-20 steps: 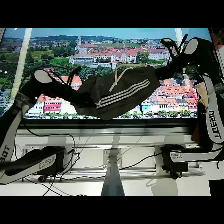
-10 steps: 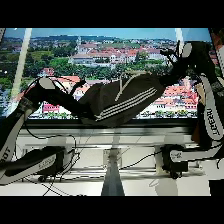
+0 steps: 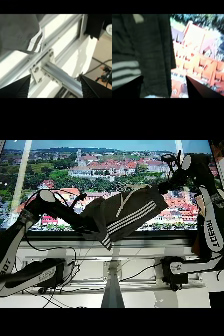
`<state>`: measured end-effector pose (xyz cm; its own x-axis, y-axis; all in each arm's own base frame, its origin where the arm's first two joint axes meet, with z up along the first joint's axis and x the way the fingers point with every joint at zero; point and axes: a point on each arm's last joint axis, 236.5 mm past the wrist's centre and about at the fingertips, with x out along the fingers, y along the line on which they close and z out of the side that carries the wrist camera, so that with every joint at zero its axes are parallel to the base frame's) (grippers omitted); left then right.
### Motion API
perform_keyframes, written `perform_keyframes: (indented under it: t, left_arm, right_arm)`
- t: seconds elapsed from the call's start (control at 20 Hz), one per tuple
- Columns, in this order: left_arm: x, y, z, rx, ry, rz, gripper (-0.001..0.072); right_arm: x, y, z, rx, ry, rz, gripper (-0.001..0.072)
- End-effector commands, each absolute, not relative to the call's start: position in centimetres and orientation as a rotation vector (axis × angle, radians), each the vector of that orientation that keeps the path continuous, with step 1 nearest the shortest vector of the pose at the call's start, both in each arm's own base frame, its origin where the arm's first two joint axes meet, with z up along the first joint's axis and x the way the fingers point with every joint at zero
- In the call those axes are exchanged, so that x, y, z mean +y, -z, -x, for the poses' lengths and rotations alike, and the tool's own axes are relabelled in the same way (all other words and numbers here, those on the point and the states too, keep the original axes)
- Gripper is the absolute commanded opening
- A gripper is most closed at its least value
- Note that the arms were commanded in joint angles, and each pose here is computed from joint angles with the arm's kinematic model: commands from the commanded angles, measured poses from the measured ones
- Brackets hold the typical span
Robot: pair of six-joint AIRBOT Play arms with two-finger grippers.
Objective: Fold the clothes and pants, and hang the long-sleeved shirts on hangers.
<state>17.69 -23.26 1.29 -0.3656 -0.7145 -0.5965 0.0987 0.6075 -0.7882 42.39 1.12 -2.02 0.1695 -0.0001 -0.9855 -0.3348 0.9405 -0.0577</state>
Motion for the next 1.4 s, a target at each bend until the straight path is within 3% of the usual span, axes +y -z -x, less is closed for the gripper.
perform_keyframes:
  t: [0.0, 0.2, 0.35, 0.45, 0.65, 0.7, 0.85, 1.05, 1.2, 1.35]
  left_arm:
    - [-23.6, -0.3, -20.5, 1.64, 0.861, 0.52, 0.0695]
    - [-23.7, -0.1, -21.3, 1.612, 0.841, 0.523, 0.0695]
    - [-23.7, 0.1, -21.9, 1.589, 0.825, 0.526, 0.0694]
    - [-23.7, 0.2, -22.2, 1.577, 0.816, 0.528, 0.0694]
    - [-23.7, 0.8, -22.2, 1.601, 0.808, 0.536, 0.0693]
    - [-23.7, 1.0, -22.2, 1.608, 0.806, 0.538, 0.0693]
    - [-23.7, 1.4, -22.2, 1.622, 0.801, 0.542, 0.0693]
    - [-23.7, 1.5, -22.1, 1.63, 0.801, 0.543, 0.0693]
    - [-23.7, 1.5, -22.1, 1.63, 0.801, 0.543, 0.0693]
    - [-23.7, 1.5, -22.1, 1.629, 0.801, 0.543, 0.0693]
  right_arm:
    - [0.3, 2.5, -45.2, 1.299, -0.18, 0.226, 0.0581]
    - [-2.8, 5.9, -42.9, 1.459, -0.144, -0.031, 0.058]
    - [1.8, 5.4, -40.7, 1.5, -0.489, -0.358, 0.0502]
    - [3.4, 4.4, -40.9, 1.452, -0.625, -0.483, 0.0499]
    - [0.5, 6.6, -44.7, 1.322, -0.502, -0.312, 0.0529]
    - [0.3, 6.8, -45.3, 1.304, -0.485, -0.291, 0.0576]
    - [1.8, 8.2, -44.4, 1.362, -0.509, -0.274, 0.0602]
    - [0.8, 11.0, -44.9, 1.386, -0.464, -0.006, 0.0625]
    - [1.4, 11.1, -45.7, 1.364, -0.443, -0.008, 0.062]
    - [1.9, 11.7, -43.2, 1.476, -0.468, -0.065, 0.0612]
